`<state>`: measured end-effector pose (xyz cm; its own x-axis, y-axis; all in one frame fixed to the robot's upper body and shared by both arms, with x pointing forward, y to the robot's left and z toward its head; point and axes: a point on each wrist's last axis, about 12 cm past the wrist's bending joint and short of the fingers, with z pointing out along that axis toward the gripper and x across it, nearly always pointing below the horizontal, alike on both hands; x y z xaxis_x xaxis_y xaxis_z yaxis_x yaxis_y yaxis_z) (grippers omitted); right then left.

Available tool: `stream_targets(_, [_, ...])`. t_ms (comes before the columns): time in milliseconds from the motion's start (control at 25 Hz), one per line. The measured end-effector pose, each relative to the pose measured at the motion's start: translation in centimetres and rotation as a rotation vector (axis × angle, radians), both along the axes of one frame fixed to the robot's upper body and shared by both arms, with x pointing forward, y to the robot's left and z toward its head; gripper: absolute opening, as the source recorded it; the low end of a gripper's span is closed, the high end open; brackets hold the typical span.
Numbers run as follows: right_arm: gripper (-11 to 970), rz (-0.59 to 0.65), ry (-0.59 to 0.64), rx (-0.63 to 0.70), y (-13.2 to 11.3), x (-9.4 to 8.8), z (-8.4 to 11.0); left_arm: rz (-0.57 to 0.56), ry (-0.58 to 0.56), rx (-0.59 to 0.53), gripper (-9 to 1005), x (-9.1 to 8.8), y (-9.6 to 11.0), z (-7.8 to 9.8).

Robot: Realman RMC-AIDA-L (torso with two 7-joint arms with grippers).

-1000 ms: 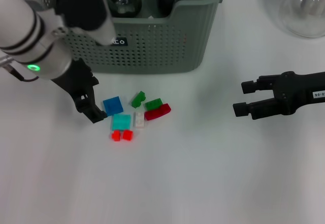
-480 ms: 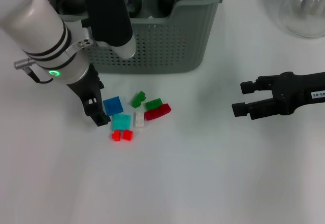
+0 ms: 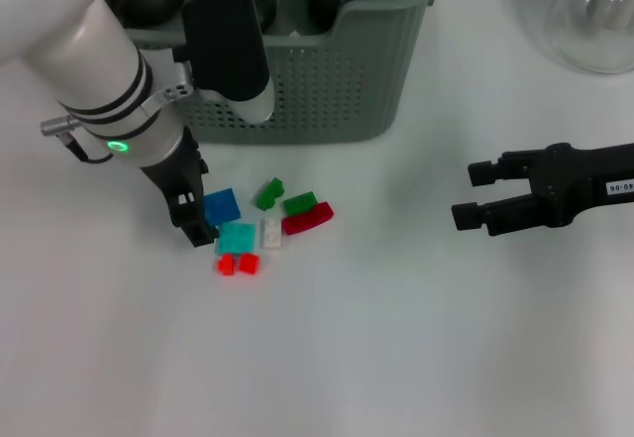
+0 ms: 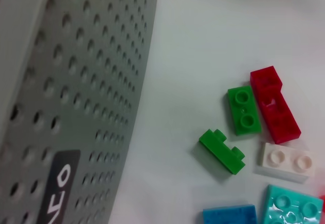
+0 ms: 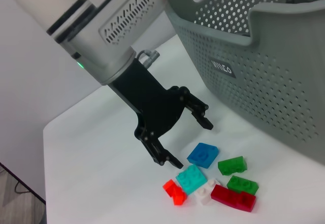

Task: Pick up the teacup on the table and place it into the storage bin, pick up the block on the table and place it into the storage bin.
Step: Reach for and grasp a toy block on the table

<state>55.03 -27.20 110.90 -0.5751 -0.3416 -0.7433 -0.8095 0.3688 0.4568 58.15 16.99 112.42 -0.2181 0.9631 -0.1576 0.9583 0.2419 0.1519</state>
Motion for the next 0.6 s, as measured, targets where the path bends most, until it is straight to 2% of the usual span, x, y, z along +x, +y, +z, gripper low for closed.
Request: stream_targets(600, [946, -0.002, 0.003, 0.0, 0.0, 0.01, 0.0, -0.009, -0.015, 0.006, 874, 0.3, -0.23, -0.27])
